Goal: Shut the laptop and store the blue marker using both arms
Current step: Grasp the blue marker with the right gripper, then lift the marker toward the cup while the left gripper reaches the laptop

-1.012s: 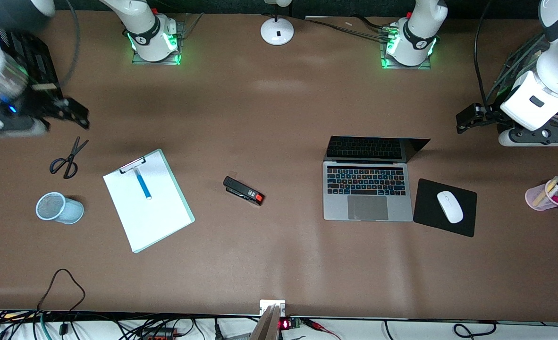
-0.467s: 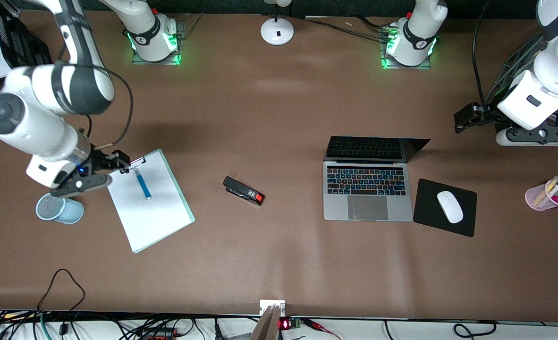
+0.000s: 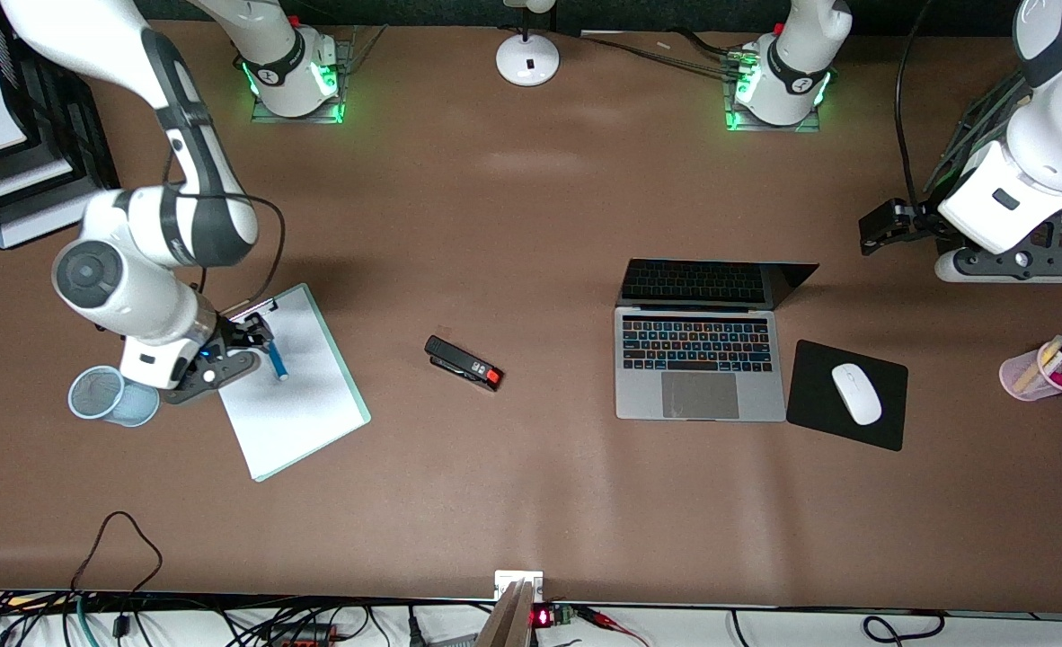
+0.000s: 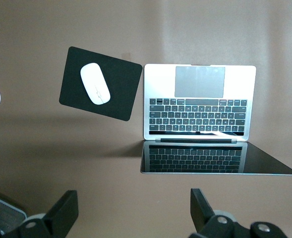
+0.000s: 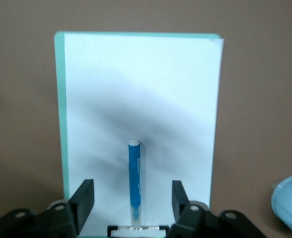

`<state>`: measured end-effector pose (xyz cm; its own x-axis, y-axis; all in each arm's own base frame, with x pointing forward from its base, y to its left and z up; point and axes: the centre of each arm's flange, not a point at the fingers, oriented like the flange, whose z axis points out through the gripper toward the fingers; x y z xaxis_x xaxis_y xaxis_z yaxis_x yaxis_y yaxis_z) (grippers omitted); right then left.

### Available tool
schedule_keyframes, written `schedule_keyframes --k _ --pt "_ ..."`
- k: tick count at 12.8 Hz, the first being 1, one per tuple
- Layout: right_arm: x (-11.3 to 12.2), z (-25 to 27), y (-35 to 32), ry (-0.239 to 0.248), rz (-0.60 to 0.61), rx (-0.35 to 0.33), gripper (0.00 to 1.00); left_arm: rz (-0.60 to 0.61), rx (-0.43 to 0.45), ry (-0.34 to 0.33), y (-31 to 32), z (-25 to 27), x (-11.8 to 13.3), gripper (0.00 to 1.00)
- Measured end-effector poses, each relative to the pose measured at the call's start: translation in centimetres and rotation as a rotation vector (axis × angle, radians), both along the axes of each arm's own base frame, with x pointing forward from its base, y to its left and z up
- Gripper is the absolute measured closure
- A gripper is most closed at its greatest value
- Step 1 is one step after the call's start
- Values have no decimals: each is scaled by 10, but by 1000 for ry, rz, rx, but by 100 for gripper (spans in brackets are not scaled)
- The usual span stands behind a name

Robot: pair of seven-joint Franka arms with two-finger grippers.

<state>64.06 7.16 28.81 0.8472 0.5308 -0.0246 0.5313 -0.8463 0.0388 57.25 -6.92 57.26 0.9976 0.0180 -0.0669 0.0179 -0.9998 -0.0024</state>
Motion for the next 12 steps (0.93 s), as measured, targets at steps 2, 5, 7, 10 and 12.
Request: schedule_keyframes --k 2,5,7,10,12 --pt "1 -27 0 11 40 -1 33 0 0 12 0 -7 4 0" --pt "1 -57 4 22 113 27 41 -2 2 33 -1 -13 5 36" --pt "0 -68 3 32 133 33 43 -3 4 53 -1 -14 3 59" --pt "0 -77 3 35 139 31 49 -4 5 60 -1 -14 2 92" --pt "0 -88 -1 30 147 30 50 -7 6 75 -3 -16 0 99"
